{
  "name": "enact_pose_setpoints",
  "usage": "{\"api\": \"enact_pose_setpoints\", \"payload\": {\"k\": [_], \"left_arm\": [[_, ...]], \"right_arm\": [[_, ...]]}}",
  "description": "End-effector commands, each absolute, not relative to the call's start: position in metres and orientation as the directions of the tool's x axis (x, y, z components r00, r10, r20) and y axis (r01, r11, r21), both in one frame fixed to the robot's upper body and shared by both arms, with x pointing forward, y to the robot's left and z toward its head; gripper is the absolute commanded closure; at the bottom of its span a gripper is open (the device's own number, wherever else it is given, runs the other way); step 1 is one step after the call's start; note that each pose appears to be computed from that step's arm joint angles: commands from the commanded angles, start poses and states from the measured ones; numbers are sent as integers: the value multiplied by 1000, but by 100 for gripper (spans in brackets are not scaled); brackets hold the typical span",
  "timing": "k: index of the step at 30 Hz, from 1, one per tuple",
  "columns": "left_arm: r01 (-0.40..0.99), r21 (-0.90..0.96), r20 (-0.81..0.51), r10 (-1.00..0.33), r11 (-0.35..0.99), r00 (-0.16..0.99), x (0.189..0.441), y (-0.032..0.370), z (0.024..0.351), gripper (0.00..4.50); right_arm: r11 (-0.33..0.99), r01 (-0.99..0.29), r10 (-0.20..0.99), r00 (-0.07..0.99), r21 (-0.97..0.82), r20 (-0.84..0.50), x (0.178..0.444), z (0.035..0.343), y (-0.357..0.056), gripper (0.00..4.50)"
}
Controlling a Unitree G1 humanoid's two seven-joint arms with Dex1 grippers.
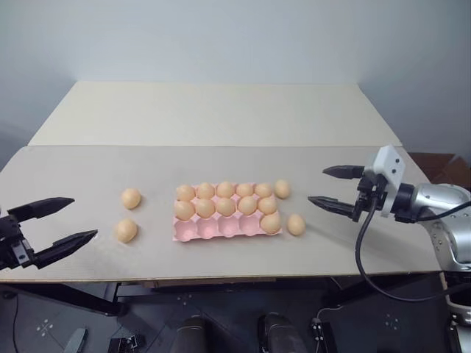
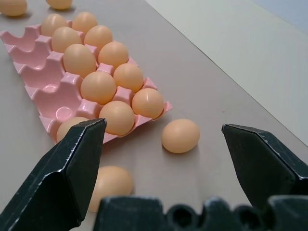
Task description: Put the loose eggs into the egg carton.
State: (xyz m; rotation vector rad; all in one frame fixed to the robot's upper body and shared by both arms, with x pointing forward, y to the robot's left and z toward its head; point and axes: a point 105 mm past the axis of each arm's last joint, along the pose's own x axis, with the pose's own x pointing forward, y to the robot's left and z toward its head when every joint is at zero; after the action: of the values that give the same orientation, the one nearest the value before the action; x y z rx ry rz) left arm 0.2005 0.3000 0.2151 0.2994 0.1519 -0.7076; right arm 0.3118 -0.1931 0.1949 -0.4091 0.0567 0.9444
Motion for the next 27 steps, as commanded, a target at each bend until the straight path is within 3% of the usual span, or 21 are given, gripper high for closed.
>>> {"api": "enact_pose_setpoints", "payload": {"k": [1, 13, 20, 27], "left_arm": [[657, 270, -228, -616, 704, 754, 204, 300, 224, 1], [702, 267, -226, -665, 660, 712, 212, 291, 230, 1], [776, 218, -201, -750, 592, 630, 219, 272, 221, 1], [824, 175, -209, -797, 539, 566, 229, 261, 213, 1]], "right_arm": [[518, -764, 772, 611, -385, -174, 307, 213, -196, 0], [589, -718, 722, 674, -372, -158, 303, 204, -200, 0], [643, -640, 592, 764, -422, -256, 297, 209, -222, 0], [632, -695, 573, 717, -342, -398, 278, 196, -208, 0]]}}
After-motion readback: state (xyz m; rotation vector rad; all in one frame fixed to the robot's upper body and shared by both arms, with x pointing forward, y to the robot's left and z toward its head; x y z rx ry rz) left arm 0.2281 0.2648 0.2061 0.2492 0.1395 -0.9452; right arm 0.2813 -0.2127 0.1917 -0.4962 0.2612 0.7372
